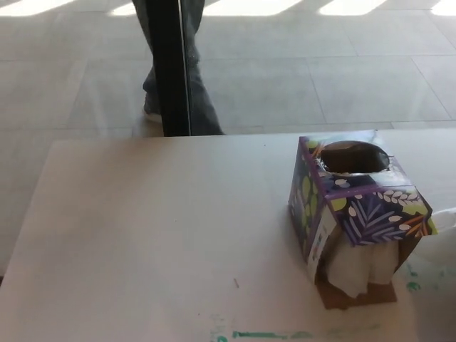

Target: The robot uses its right hand to pull out a tissue from the tissue box kept in the middle of the desk and put it on the right side

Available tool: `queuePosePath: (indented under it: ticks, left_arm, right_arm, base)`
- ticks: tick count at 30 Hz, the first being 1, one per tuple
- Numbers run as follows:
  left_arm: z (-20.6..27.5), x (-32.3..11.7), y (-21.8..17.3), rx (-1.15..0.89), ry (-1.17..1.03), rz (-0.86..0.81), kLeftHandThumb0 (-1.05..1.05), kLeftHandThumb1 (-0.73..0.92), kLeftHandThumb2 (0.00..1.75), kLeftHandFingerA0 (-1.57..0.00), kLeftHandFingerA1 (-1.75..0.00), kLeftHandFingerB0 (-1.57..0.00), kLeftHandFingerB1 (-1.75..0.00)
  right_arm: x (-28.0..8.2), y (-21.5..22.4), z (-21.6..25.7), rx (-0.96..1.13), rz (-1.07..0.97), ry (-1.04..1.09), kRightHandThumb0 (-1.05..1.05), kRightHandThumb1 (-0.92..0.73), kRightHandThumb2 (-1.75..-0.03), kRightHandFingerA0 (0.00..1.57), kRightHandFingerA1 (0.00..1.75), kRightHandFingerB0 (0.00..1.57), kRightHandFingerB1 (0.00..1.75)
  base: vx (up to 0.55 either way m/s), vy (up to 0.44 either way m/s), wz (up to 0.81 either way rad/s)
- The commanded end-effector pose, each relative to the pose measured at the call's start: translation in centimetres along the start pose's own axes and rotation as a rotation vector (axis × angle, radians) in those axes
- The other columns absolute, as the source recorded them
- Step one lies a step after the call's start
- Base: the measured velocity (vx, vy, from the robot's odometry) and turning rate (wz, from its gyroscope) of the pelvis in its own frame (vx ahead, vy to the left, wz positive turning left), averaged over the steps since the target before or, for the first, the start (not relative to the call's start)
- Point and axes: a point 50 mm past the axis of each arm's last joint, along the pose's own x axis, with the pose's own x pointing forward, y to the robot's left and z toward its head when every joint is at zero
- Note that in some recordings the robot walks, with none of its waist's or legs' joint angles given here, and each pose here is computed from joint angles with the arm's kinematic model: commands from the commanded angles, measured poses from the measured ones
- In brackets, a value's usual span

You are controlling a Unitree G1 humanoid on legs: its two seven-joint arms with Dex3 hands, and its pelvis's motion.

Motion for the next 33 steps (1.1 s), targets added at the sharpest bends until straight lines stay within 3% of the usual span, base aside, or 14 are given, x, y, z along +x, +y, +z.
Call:
queuePosePath:
  ticks: [1,7,9,11,12,14,15,24,25,26,27,29,32,33]
  left_arm:
    - [-0.1,-0.2,0.6,-0.008,-0.003,0.011,-1.05,0.81,0.99,-0.65,-0.59,-0.45,-0.81]
    - [-0.1,-0.1,0.5,-0.038,0.007,0.019,-1.05,0.78,0.98,-0.65,-0.59,-0.46,-0.81]
    - [0.0,-0.1,0.6,-0.025,-0.003,0.020,-1.05,0.79,0.99,-0.66,-0.61,-0.47,-0.83]
    - [0.1,-0.2,0.8,-0.011,-0.010,0.020,-1.05,0.80,0.99,-0.66,-0.61,-0.45,-0.82]
    - [0.0,-0.2,0.9,-0.018,-0.005,0.023,-1.05,0.79,0.98,-0.68,-0.62,-0.46,-0.82]
    - [0.2,-0.2,1.0,-0.009,-0.010,0.023,-1.05,0.80,0.98,-0.68,-0.62,-0.46,-0.84]
    - [0.2,-0.2,1.0,-0.011,-0.009,0.025,-1.05,0.79,0.98,-0.66,-0.60,-0.46,-0.83]
    - [0.1,-0.3,1.2,-0.014,-0.014,0.030,-1.05,0.78,0.99,-0.65,-0.62,-0.46,-0.85]
    - [0.1,-0.3,1.2,-0.014,-0.008,0.033,-1.05,0.78,0.99,-0.65,-0.62,-0.47,-0.85]
    - [0.1,-0.3,1.2,-0.012,-0.013,0.022,-1.05,0.78,1.00,-0.65,-0.62,-0.45,-0.86]
    - [0.1,-0.3,1.2,-0.011,-0.014,0.024,-1.05,0.78,1.00,-0.65,-0.61,-0.44,-0.85]
    - [0.1,-0.4,1.3,0.004,-0.009,0.026,-1.05,0.79,0.99,-0.66,-0.61,-0.46,-0.83]
    - [0.0,-0.3,1.3,-0.005,-0.004,0.031,-1.05,0.79,0.98,-0.68,-0.63,-0.46,-0.84]
    - [-0.2,-0.4,1.4,-0.004,0.000,0.031,-1.05,0.80,0.98,-0.66,-0.60,-0.45,-0.83]
  right_arm:
    - [-0.8,-2.6,-1.3,-0.015,0.136,0.019,-0.88,-0.42,-0.70,0.00,0.00,0.00,0.00]
    - [-1.5,-4.6,-2.1,0.074,0.093,0.034,-0.82,-0.46,-0.55,0.00,0.00,0.00,0.00]
    - [-1.7,-5.3,-2.3,0.110,0.069,0.026,-0.84,-0.42,-0.71,0.00,0.00,0.00,0.00]
    - [-2.1,-5.9,-2.5,0.136,0.047,0.018,-0.83,-0.52,-0.56,0.00,0.00,0.00,0.00]
    - [-2.5,-7.1,-2.9,0.269,0.004,-0.012,-0.83,-0.47,-0.80,0.00,0.10,0.01,0.00]
    - [-3.7,-9.3,-4.1,0.411,-0.083,-0.056,-0.81,-0.47,-0.79,0.00,0.03,0.11,0.04]
    - [-4.1,-10.0,-4.6,0.435,-0.102,-0.058,-0.67,-0.49,-0.76,0.00,0.00,0.00,0.11]
    - [-9.9,-14.7,-10.0,0.664,-0.313,-0.099,-0.62,-0.39,-0.70,0.00,0.09,0.01,0.08]
    - [-10.6,-14.7,-11.0,0.694,-0.335,-0.097,-0.57,-0.51,-0.75,0.00,0.00,0.01,0.14]
    - [-11.5,-14.8,-11.6,0.691,-0.384,-0.073,-0.74,-0.44,-0.74,0.00,0.03,0.03,0.09]
    - [-12.1,-14.7,-12.5,0.786,-0.413,-0.050,-0.71,-0.42,-0.73,0.00,0.05,0.06,0.19]
    - [-13.2,-14.3,-13.8,0.755,-0.466,-0.035,-0.77,-0.46,-0.78,0.00,0.11,0.03,0.13]
    - [-14.7,-11.9,-17.4,0.817,-0.640,0.061,-0.71,-0.43,-0.83,0.00,0.42,0.10,0.42]
    - [-14.9,-10.5,-18.7,0.828,-0.700,0.102,-0.71,-0.44,-0.84,0.00,0.45,0.06,0.41]
  base:
    - [0.00,0.000,0.00]
    - [0.00,0.000,0.00]
    - [0.00,0.000,0.00]
    - [0.00,0.000,0.00]
    - [0.00,0.000,0.00]
    - [0.00,0.000,0.00]
    - [0.00,0.000,0.00]
    - [0.00,0.000,0.00]
    - [0.00,0.000,0.00]
    - [0.00,0.000,0.00]
    - [0.00,0.000,0.00]
    - [0.00,0.000,0.00]
    - [0.00,0.000,0.00]
    - [0.00,0.000,0.00]
